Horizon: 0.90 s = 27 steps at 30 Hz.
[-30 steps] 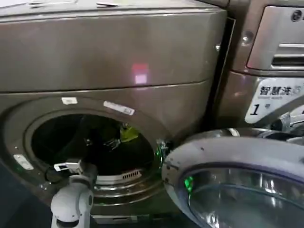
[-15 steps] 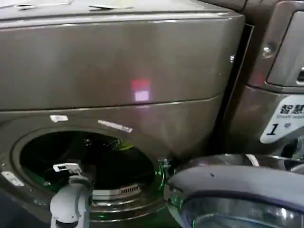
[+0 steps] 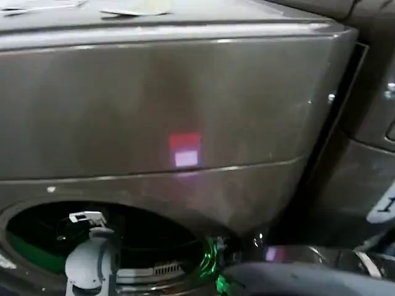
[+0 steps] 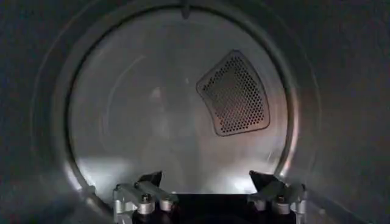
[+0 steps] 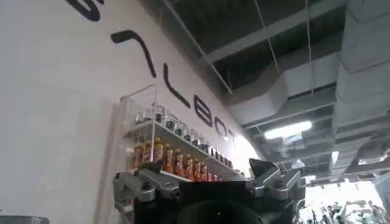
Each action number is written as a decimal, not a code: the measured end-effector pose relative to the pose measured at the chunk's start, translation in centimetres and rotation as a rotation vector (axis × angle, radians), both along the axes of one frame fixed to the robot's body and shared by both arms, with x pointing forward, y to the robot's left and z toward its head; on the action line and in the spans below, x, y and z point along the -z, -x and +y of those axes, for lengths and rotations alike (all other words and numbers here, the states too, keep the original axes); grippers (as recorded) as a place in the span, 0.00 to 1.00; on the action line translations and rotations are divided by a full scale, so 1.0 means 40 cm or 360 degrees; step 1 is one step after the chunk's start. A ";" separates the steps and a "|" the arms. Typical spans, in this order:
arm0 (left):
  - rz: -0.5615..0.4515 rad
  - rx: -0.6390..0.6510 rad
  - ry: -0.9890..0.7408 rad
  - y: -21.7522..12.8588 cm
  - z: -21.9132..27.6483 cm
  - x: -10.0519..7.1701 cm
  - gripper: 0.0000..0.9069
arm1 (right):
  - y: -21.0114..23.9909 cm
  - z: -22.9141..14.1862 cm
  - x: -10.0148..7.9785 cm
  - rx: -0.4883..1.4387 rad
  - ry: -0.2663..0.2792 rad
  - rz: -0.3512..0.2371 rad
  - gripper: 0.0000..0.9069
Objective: Grasp the clothes from the dryer.
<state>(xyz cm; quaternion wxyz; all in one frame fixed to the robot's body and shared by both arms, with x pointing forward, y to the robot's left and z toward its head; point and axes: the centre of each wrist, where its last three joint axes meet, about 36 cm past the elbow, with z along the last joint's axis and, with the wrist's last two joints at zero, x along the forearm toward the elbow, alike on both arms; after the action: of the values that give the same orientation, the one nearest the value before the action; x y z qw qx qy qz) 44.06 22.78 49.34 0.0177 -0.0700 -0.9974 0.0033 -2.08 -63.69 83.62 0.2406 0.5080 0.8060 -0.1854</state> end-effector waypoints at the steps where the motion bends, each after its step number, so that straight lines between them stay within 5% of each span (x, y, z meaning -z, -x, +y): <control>1: -0.0002 0.0000 0.0000 -0.013 0.001 0.002 1.00 | 0.000 0.001 -0.001 0.0001 0.0006 0.0006 1.00; 27: 0.0125 0.0045 -0.0143 -0.529 0.035 0.036 1.00 | 0.023 -0.007 -0.008 0.0019 0.0026 0.0013 1.00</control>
<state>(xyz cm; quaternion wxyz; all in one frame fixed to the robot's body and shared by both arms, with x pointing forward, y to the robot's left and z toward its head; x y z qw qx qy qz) 65.24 24.19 47.91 0.0599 -0.0831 -0.9940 -0.0388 -2.98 -63.98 83.96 0.2404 0.5100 0.8024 -0.1954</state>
